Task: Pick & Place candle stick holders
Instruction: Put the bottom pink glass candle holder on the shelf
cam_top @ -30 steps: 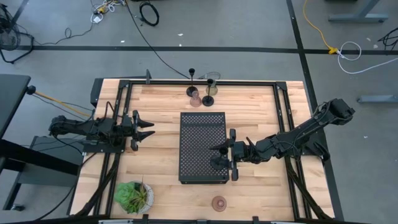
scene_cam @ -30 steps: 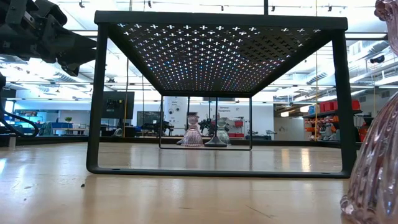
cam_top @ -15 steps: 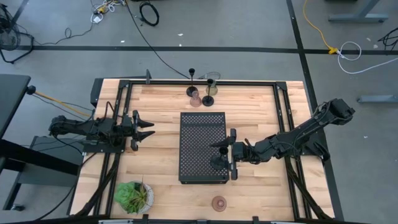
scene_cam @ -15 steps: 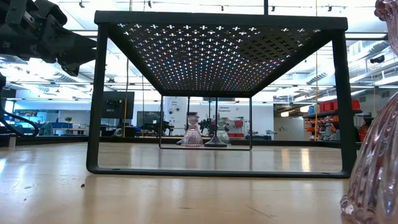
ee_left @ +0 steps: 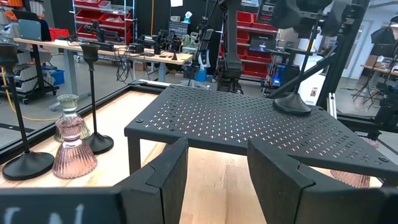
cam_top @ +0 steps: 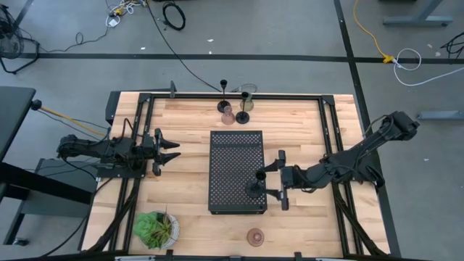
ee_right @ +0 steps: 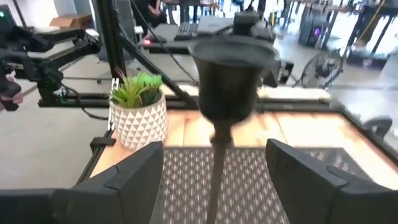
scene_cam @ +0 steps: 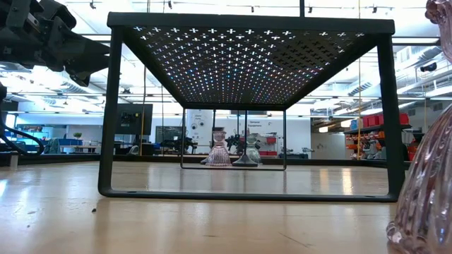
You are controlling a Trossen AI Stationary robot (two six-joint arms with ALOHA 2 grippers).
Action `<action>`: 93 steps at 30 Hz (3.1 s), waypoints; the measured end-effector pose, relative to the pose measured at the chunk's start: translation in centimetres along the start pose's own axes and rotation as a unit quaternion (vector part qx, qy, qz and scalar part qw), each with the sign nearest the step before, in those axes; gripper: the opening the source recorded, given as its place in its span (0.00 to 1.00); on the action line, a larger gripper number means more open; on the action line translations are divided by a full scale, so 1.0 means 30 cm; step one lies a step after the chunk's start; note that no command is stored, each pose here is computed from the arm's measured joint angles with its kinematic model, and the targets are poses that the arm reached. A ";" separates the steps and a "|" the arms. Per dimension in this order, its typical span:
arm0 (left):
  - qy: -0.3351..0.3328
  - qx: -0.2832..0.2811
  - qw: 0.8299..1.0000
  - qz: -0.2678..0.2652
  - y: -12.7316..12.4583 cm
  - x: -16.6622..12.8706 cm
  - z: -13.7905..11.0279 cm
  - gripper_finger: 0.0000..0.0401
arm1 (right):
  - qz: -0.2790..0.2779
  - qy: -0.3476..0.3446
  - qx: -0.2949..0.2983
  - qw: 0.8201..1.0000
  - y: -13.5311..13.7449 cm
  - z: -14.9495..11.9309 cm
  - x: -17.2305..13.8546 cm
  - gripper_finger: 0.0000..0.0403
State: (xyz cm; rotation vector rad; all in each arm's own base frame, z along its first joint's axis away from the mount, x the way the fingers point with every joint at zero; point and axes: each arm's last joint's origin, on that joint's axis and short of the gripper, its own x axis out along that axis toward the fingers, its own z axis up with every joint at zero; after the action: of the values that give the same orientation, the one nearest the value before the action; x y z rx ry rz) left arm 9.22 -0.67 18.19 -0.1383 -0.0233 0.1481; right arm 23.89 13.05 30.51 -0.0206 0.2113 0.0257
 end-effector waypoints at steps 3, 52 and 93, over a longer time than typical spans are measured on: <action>0.000 0.000 1.000 -0.001 0.000 0.000 0.000 0.42 | 0.008 0.028 0.019 0.999 -0.001 -0.009 -0.030 0.70; 0.000 -0.006 1.000 -0.004 -0.001 0.000 0.000 0.42 | 0.099 0.215 0.240 0.941 0.375 -0.307 -0.053 0.70; 0.000 -0.006 1.000 -0.004 -0.001 0.000 0.000 0.42 | 0.075 0.158 0.158 0.972 0.490 -0.555 0.113 0.70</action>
State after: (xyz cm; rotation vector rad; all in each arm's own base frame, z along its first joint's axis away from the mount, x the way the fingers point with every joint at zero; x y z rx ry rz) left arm 9.22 -0.69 18.20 -0.1499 -0.0250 0.1402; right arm 23.31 27.44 13.25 0.3111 0.5341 0.1391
